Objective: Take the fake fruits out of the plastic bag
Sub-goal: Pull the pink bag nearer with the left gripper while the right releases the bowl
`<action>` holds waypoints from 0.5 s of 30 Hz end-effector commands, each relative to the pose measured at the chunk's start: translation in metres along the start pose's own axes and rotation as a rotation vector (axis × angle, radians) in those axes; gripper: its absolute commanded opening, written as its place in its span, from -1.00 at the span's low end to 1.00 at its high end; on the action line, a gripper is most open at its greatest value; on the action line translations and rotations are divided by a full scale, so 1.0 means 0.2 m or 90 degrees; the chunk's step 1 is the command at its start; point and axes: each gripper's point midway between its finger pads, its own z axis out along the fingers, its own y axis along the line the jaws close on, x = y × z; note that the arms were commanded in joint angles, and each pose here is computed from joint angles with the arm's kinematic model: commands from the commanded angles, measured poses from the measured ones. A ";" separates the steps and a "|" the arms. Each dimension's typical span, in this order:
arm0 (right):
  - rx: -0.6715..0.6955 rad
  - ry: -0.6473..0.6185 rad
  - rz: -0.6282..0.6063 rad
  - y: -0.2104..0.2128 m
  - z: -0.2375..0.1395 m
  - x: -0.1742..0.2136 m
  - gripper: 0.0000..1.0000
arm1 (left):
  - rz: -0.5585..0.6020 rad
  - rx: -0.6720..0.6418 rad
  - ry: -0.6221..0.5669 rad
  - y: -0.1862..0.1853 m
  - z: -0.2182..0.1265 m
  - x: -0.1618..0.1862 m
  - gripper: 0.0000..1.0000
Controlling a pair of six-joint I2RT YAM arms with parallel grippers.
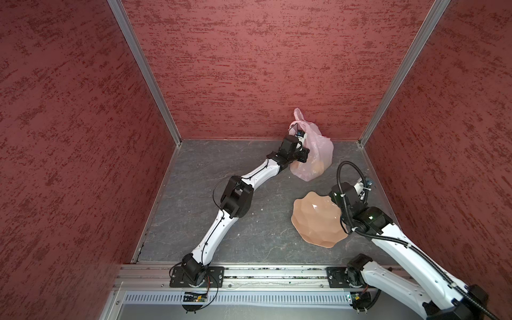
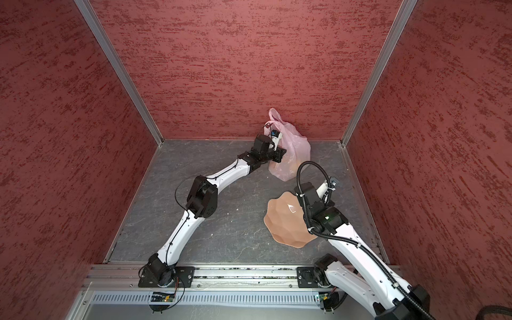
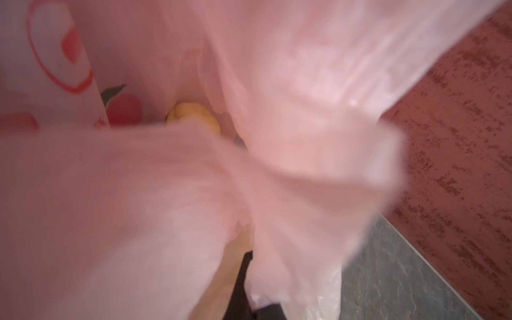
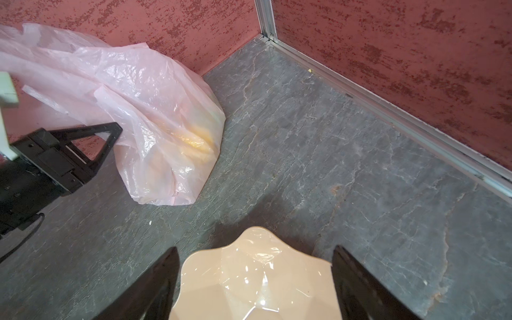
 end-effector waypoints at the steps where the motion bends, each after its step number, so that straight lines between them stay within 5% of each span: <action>1: -0.033 -0.013 0.004 0.10 0.00 -0.07 0.73 | -0.006 0.011 -0.050 -0.01 -0.14 -0.18 -1.00; 15: -0.122 0.025 -0.053 0.47 0.13 -0.04 0.69 | -0.036 -0.070 -0.099 0.32 -0.74 -0.24 -1.00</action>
